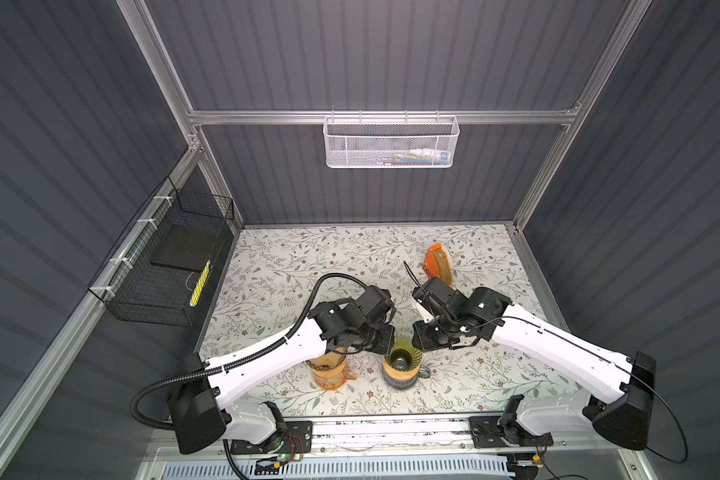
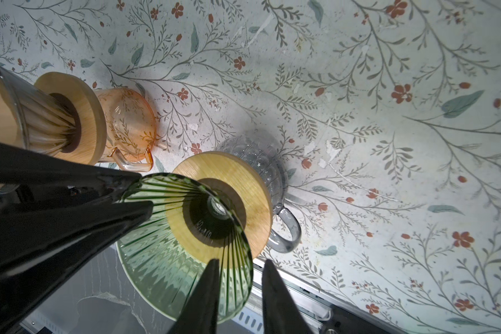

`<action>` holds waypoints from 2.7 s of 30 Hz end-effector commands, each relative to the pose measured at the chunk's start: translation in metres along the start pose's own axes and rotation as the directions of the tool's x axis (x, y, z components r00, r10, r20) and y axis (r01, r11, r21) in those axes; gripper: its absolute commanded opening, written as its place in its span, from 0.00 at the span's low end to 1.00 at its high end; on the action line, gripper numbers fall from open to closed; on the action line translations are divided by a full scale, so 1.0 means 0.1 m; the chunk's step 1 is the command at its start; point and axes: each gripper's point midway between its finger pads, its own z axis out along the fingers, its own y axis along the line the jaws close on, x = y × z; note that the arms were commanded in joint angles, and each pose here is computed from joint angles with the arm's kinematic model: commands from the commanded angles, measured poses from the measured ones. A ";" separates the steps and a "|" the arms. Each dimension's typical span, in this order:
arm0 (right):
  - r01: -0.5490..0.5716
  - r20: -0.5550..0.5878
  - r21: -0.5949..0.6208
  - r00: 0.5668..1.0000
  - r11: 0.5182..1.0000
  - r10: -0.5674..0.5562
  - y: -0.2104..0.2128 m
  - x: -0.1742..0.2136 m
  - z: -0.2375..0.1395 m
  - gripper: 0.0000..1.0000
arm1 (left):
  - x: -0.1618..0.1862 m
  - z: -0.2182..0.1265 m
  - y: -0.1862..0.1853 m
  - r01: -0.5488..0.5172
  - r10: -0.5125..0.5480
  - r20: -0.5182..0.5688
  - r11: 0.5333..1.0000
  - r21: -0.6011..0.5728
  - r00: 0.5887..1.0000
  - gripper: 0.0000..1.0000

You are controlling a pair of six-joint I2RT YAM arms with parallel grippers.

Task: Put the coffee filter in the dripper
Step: 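Open the right gripper to release the dripper in the ring, then move the right gripper to the orange COFFEE filter box while the left gripper draws back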

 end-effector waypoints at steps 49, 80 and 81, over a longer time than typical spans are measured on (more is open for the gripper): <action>-0.267 0.275 0.099 0.933 0.959 0.232 -1.93 -1.63 0.26 0.14 | -1.93 -0.94 0.30 0.091 -0.088 0.465 0.996 0.015 0.881 0.31; -0.306 0.178 0.126 0.943 0.944 0.282 -2.31 -2.11 1.00 0.17 | -2.11 -0.50 1.00 0.213 -0.224 0.365 0.975 0.070 0.904 0.29; -0.307 0.175 0.125 0.943 0.943 0.284 -2.31 -2.11 1.01 0.17 | -2.11 -0.49 1.00 0.215 -0.226 0.363 0.974 0.073 0.904 0.29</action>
